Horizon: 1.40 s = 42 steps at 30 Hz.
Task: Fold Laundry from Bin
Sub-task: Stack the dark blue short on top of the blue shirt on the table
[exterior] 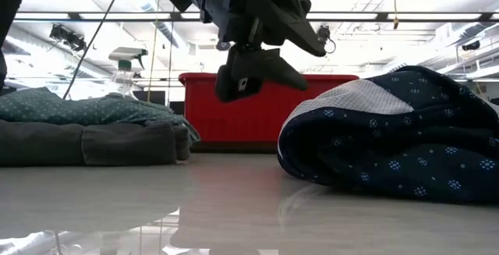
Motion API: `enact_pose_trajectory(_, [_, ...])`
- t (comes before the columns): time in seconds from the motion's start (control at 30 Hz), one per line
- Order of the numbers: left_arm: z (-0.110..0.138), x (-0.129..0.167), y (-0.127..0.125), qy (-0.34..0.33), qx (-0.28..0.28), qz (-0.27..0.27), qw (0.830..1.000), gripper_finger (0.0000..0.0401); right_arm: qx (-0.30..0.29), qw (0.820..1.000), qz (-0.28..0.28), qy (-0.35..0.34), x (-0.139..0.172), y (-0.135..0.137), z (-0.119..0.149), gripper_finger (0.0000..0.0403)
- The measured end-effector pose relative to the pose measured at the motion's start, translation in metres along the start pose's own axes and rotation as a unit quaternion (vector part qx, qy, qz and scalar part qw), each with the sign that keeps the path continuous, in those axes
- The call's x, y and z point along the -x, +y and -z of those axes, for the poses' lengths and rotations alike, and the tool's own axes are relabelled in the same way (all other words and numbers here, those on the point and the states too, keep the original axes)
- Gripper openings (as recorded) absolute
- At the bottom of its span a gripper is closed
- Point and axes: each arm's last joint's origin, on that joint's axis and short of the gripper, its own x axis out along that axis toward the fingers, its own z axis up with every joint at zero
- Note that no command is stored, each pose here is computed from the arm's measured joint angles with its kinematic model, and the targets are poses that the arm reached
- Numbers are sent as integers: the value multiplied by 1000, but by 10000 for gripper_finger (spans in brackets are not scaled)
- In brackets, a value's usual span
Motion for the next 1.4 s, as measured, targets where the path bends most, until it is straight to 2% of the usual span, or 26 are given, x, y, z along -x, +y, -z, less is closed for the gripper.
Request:
enact_pose_trajectory(0.1, [-3,2,5,0,7,-6,1000,162,-28,1000,3,7,0,-1,5,283])
enact_pose_trajectory(0.33, [-17,8,19,-19,35,-15,999,162,-62,998,-18,-1,1,4,19,60])
enact_pose_trajectory(0.37, [-19,9,21,-20,36,-16,999,162,-66,998,-19,-5,1,4,20,49])
enact_pose_trajectory(0.5, [-22,10,23,-24,40,-17,999,162,-94,995,-33,-29,8,2,18,49])
enact_pose_trajectory(0.63, [-23,12,23,-22,40,-3,999,162,-106,988,-74,-79,33,-5,13,49])
enact_pose_trajectory(0.87, [-29,32,6,-54,25,22,998,162,-141,950,-185,-206,95,-25,1,49])
enact_pose_trajectory(0.97, [-33,46,-2,-84,17,21,996,162,-146,935,-203,-252,114,-39,-8,49])
enact_pose_trajectory(1.23, [-39,79,-17,-136,6,29,990,162,-118,907,-262,-307,149,-58,-39,49])
enact_pose_trajectory(1.3, [-41,85,-18,-146,5,32,989,162,-113,905,-265,-313,153,-63,-50,49])
enact_pose_trajectory(1.4, [-43,87,-18,-150,5,33,988,162,-107,913,-246,-306,150,-71,-71,49])
